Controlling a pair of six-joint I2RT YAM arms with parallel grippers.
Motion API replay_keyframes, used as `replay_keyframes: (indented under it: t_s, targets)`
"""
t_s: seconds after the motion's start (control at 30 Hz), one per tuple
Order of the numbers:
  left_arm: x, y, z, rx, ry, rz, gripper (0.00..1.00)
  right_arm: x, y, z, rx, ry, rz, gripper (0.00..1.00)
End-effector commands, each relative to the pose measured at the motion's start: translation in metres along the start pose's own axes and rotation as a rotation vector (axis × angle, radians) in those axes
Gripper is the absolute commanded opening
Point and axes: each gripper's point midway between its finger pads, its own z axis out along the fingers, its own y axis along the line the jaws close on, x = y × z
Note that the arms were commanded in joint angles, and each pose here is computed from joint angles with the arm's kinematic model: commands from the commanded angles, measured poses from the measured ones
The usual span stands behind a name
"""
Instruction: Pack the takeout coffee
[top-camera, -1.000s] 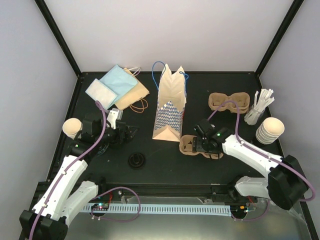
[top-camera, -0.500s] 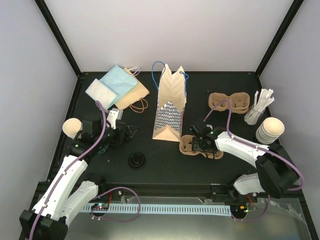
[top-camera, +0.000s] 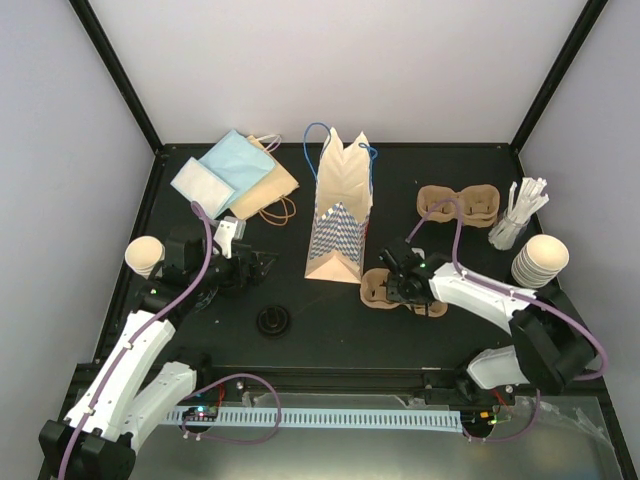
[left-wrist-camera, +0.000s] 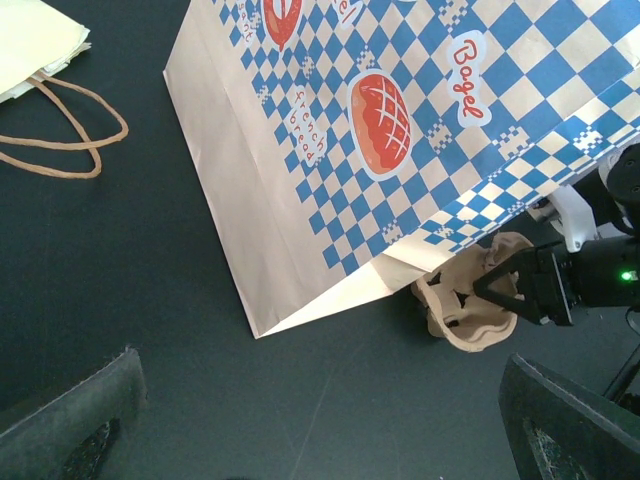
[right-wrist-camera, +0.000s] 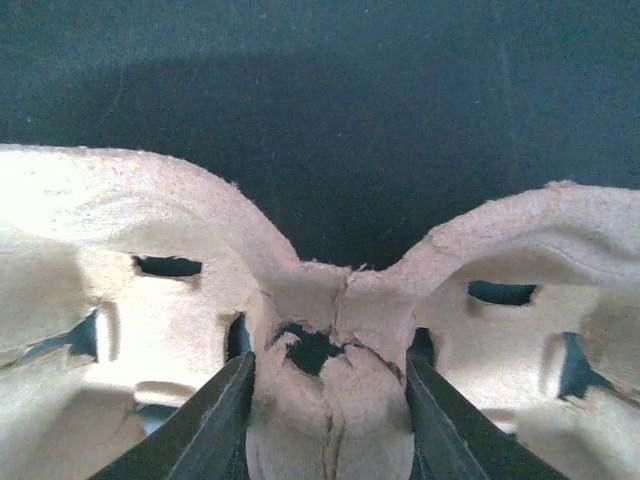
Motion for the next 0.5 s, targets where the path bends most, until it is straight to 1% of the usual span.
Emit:
replay_keyframes:
  t_s: [0.0, 0.17, 0.33, 0.47]
  targets:
    - [-0.006, -0.004, -0.002, 0.014, -0.019, 0.031, 0.99, -0.011, -0.008, -0.016, 0.019, -0.065, 0.005, 0.4]
    - [-0.006, -0.004, -0.003, 0.012, -0.019, 0.031, 0.99, -0.022, -0.013, -0.045, 0.011, -0.118, -0.009, 0.4]
    - [-0.011, -0.007, -0.004, 0.021, -0.031, 0.03, 0.99, -0.045, -0.012, -0.093, -0.033, -0.232, -0.037, 0.4]
    - [-0.03, -0.016, -0.011, 0.032, -0.066, 0.018, 0.99, -0.071, -0.004, -0.141, -0.098, -0.347, -0.1, 0.4]
